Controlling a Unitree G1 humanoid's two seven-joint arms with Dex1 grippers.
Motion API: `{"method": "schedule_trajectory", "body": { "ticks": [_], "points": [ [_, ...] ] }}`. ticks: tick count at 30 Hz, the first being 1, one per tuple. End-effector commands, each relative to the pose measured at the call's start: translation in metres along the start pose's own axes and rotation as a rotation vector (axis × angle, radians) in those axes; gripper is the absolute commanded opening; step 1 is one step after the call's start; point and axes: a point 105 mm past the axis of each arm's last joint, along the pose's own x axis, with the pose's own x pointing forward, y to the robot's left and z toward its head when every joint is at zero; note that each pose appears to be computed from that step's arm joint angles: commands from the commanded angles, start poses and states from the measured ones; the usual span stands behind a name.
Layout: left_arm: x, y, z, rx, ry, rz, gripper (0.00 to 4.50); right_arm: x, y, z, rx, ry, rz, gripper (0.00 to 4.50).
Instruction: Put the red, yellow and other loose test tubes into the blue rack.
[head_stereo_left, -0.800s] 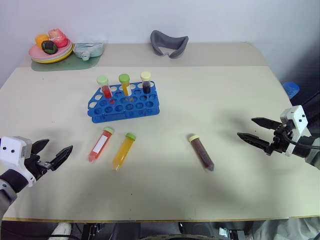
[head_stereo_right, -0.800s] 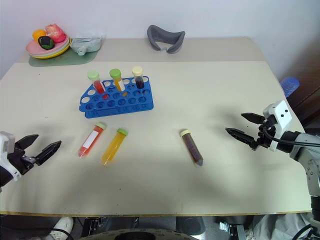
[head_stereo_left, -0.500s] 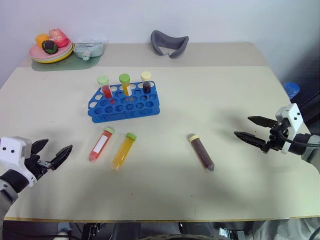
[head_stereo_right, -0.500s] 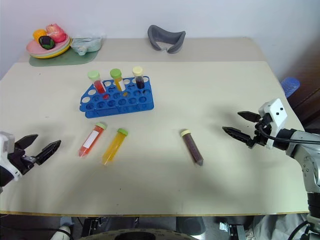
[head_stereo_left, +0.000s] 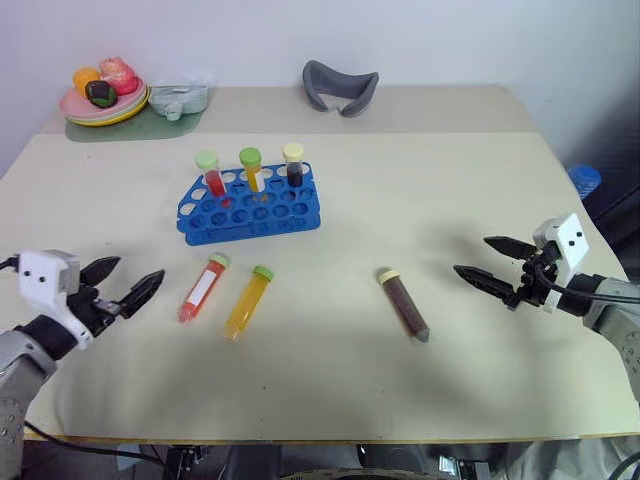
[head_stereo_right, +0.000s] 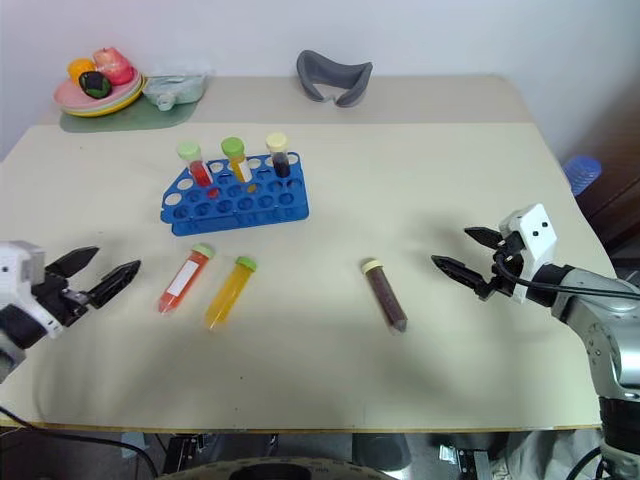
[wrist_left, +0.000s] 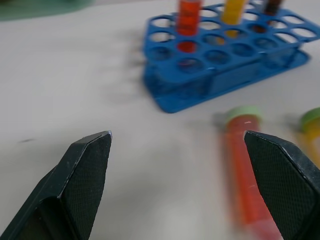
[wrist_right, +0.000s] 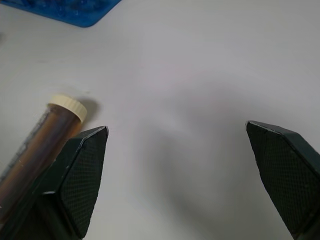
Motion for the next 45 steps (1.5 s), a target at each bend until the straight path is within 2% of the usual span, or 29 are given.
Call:
{"method": "schedule_trajectory", "body": {
  "ticks": [1, 4, 7, 10, 15, 19, 23, 28, 36, 40, 45],
  "points": [
    [0.022, -0.019, 0.011, 0.026, -0.027, -0.12, 4.32, -0.008, 0.017, 0.025, -0.045, -0.035, -0.007, 4.49],
    [0.038, -0.036, 0.016, 0.039, -0.041, -0.216, 4.32, -0.006, 0.035, 0.033, -0.053, -0.02, 0.005, 4.49],
    [0.053, -0.068, 0.019, 0.093, -0.048, -0.368, 4.32, 0.002, 0.068, 0.042, -0.044, 0.035, 0.086, 4.49],
    [0.055, -0.102, 0.015, 0.149, -0.039, -0.537, 4.32, 0.016, 0.091, 0.043, -0.055, 0.113, 0.12, 4.49],
    [0.052, -0.127, 0.01, 0.178, -0.04, -0.664, 4.32, 0.051, 0.097, 0.036, 0.072, 0.25, 0.051, 4.49],
    [0.045, -0.146, -0.001, 0.23, -0.016, -0.755, 4.32, 0.058, 0.093, 0.03, 0.049, 0.333, -0.016, 4.49],
    [0.042, -0.157, -0.007, 0.249, -0.017, -0.799, 4.32, 0.056, 0.082, 0.016, 0.107, 0.429, -0.083, 4.49],
    [0.04, -0.165, -0.007, 0.227, -0.037, -0.811, 4.32, 0.045, 0.096, 0.013, 0.168, 0.541, -0.105, 4.49],
    [0.042, -0.172, -0.01, 0.212, -0.045, -0.824, 4.32, 0.063, 0.111, 0.0, 0.192, 0.587, -0.133, 4.49],
    [0.043, -0.175, -0.01, 0.215, -0.053, -0.821, 4.32, 0.078, 0.11, 0.0, 0.217, 0.6, -0.182, 4.49],
    [0.041, -0.18, -0.006, 0.218, -0.061, -0.82, 4.32, 0.082, 0.105, -0.009, 0.218, 0.642, -0.26, 4.49]
  ]
}}
